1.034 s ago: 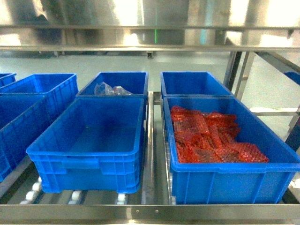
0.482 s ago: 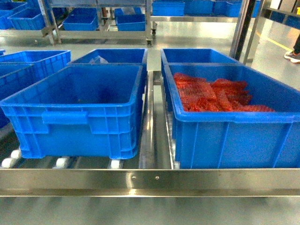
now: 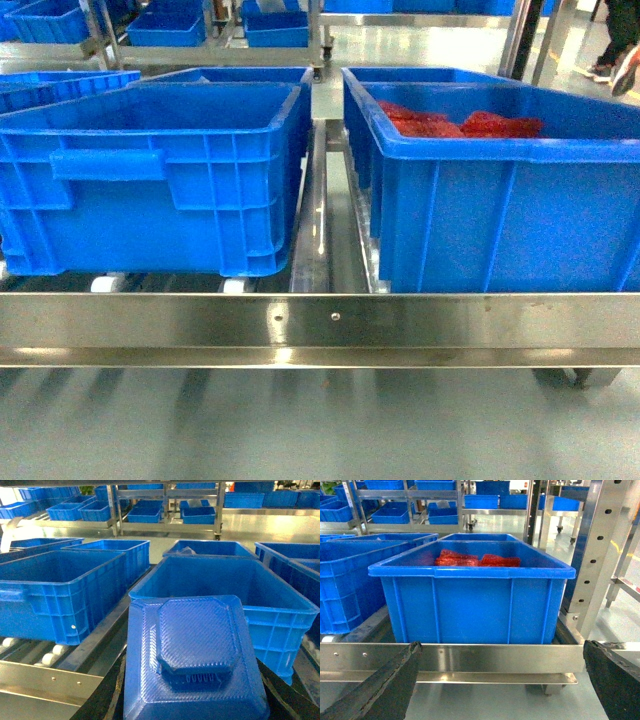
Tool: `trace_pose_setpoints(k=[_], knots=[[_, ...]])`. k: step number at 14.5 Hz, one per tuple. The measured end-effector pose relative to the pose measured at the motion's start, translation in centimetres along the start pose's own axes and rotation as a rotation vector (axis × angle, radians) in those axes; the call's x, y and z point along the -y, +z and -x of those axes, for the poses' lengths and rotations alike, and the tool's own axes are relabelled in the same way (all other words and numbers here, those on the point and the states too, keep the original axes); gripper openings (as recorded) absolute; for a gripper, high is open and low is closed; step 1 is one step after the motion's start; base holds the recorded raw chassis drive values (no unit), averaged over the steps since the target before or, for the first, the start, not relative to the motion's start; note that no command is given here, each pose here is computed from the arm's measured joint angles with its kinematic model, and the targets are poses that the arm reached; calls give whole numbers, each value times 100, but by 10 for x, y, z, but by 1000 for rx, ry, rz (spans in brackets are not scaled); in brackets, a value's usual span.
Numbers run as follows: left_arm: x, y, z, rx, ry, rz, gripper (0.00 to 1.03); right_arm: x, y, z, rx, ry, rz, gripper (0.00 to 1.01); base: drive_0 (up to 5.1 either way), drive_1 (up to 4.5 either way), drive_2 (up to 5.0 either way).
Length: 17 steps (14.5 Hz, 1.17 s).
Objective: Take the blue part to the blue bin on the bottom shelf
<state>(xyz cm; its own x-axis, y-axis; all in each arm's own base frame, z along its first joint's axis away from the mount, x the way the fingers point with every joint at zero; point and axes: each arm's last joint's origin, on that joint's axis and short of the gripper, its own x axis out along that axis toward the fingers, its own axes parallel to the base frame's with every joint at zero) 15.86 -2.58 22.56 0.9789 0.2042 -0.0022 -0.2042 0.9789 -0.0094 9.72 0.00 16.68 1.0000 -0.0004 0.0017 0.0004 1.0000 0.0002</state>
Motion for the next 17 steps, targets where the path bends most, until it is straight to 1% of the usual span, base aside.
trace_pose_setpoints(k=[9, 17], knots=[[0, 1, 1, 7, 0, 3, 43, 0, 0, 0, 0, 0, 0, 98, 0, 0, 0], [0, 0, 0, 1, 0, 0, 43, 0, 0, 0, 2, 0, 0, 98, -1, 425, -427]])
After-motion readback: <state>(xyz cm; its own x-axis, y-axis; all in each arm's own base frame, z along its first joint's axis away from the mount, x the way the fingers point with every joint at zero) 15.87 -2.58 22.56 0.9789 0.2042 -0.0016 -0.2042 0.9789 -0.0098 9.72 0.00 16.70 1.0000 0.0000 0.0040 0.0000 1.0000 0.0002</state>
